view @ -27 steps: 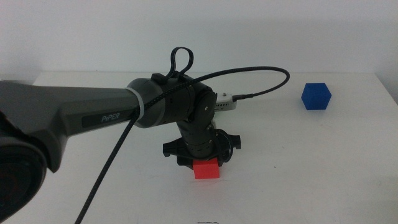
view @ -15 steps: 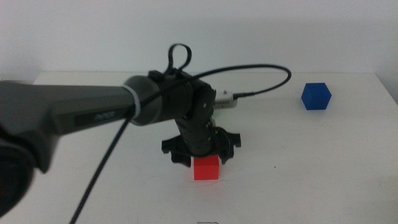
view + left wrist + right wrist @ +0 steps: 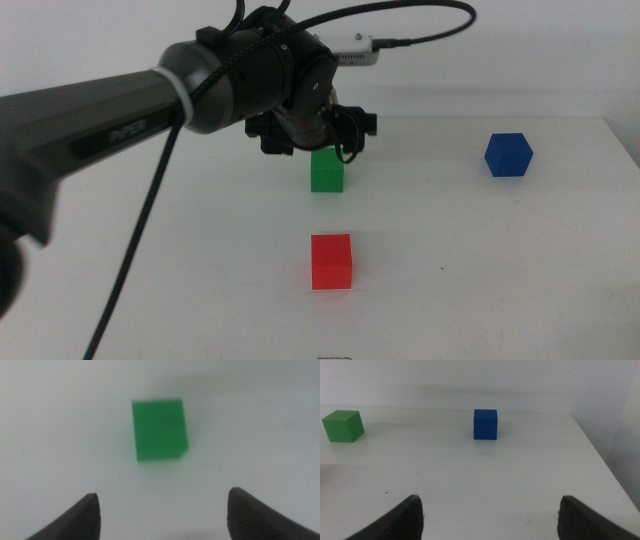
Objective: Stack red cubes first, then green, then blue cubes in a specific spot.
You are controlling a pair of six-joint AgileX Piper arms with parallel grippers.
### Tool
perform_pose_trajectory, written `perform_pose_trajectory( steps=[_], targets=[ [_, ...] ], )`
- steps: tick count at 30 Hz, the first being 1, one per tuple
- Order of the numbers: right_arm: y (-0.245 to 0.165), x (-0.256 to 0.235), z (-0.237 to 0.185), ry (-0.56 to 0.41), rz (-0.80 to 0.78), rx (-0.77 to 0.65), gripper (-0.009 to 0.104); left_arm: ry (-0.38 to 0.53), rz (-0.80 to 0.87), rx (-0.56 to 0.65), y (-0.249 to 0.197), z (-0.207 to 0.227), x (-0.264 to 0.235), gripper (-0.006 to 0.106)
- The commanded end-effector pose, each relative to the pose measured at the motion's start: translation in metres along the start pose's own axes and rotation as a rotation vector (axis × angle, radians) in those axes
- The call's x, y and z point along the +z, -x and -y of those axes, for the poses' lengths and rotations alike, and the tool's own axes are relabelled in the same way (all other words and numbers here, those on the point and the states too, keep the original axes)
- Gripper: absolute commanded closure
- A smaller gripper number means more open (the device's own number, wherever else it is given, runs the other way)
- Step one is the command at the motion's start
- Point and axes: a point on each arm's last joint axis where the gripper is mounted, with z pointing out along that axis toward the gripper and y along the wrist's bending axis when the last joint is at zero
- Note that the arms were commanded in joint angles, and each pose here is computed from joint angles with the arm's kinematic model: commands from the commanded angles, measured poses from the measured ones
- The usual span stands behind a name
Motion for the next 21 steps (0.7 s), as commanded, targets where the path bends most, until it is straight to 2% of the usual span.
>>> perform_pose_trajectory(
  steps=[1, 12, 21],
  targets=[
    [0.015, -0.004, 0.0, -0.006, 0.11, -0.019, 0.003, -0.045, 0.131, -0.008, 0.027, 0.0, -0.019, 0.017],
    [0.015, -0.004, 0.0, -0.006, 0.11, -0.019, 0.003, -0.119, 0.219, -0.014, 0.036, 0.004, 0.032, 0.017],
    [0.015, -0.004, 0.0, -0.006, 0.11, -0.019, 0.003, -0.113, 0.196, -0.044, 0.027, 0.003, 0.064, 0.017]
  ],
)
